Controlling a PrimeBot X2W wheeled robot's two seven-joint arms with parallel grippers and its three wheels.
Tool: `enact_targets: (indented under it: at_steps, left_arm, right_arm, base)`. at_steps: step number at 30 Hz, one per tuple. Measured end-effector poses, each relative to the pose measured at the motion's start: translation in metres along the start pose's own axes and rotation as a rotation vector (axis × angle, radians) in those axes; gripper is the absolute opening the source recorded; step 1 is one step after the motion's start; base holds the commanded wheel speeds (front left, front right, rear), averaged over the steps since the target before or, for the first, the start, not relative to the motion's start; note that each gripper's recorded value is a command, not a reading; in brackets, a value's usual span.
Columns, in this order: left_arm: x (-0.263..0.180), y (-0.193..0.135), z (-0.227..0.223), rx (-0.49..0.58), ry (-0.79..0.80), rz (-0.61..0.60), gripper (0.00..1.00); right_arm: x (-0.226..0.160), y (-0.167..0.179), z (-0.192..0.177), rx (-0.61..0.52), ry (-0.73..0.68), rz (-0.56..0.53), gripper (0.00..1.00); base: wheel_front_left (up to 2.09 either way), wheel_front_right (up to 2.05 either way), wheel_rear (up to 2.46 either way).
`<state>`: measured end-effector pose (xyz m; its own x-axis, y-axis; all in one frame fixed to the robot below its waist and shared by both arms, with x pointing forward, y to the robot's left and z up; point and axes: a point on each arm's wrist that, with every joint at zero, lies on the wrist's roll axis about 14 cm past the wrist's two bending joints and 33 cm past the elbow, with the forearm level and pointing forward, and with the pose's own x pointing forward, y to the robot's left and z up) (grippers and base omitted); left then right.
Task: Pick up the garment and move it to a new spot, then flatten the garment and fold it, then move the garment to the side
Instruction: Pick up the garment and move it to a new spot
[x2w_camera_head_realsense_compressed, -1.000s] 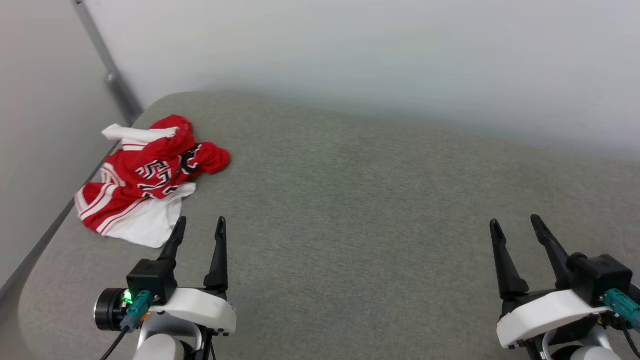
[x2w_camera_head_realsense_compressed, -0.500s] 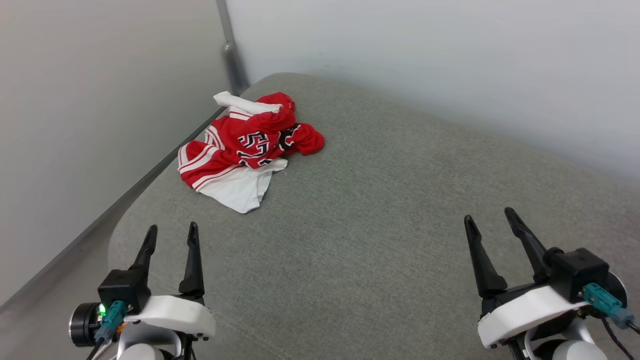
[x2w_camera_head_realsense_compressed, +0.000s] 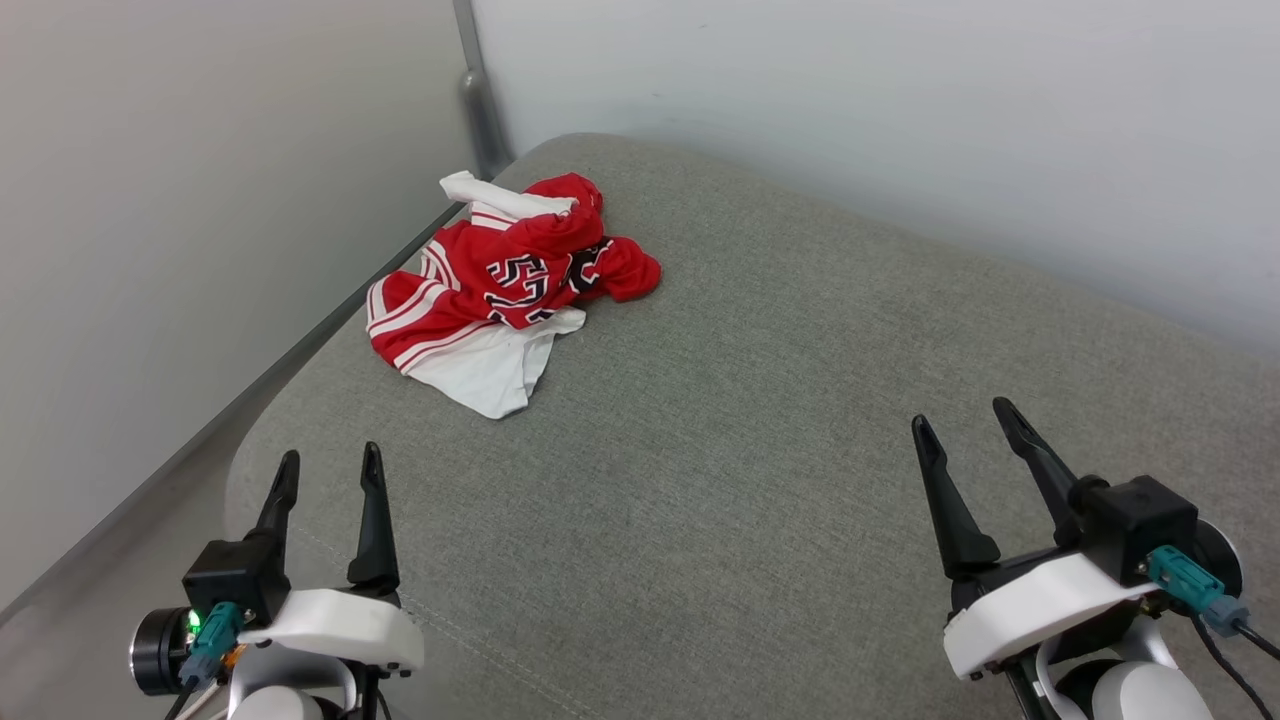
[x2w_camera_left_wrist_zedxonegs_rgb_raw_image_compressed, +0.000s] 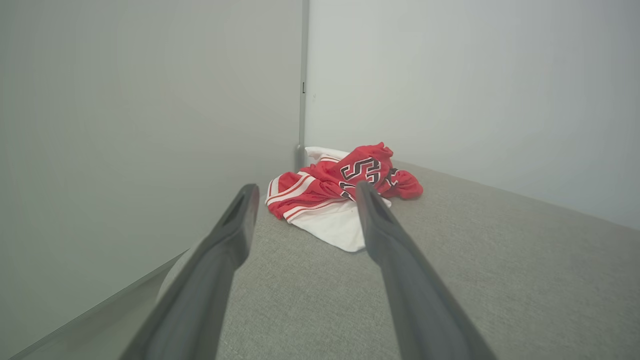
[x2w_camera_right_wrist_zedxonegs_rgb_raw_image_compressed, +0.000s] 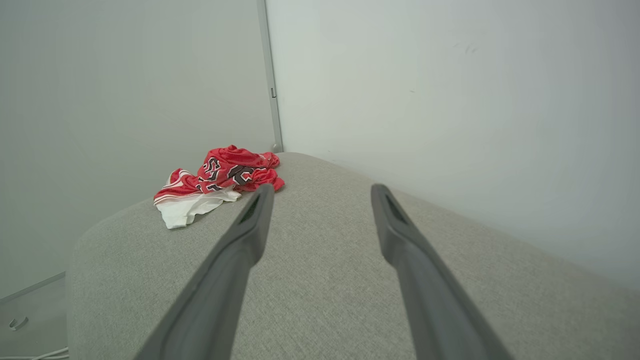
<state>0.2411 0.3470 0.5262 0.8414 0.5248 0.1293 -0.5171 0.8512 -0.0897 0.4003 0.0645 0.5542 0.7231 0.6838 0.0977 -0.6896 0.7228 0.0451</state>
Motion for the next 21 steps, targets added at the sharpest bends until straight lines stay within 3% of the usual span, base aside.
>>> enact_targets:
  at_steps: [5, 10, 16, 21]
  left_arm:
    - [0.015, -0.009, -0.002, 0.009, 0.016, -0.024, 1.0]
    - [0.06, -0.022, 0.008, -0.008, 0.038, -0.039, 1.0]
    - [0.134, -0.038, 0.021, -0.008, 0.094, -0.058, 1.0]
    - [0.188, -0.063, 0.001, -0.018, 0.237, -0.097, 1.0]
  right_arm:
    - [0.002, -0.003, -0.002, -0.009, 0.009, -0.004, 1.0]
    - [0.012, -0.013, 0.001, -0.02, 0.005, -0.014, 1.0]
    - [0.016, -0.052, -0.001, -0.033, -0.003, -0.079, 1.0]
    - [0.013, -0.095, -0.015, -0.035, 0.008, -0.168, 1.0]
  base:
    - [0.0, 0.0, 0.0]
    - [0.0, 0.0, 0.0]
    - [0.0, 0.0, 0.0]
    - [0.0, 0.0, 0.0]
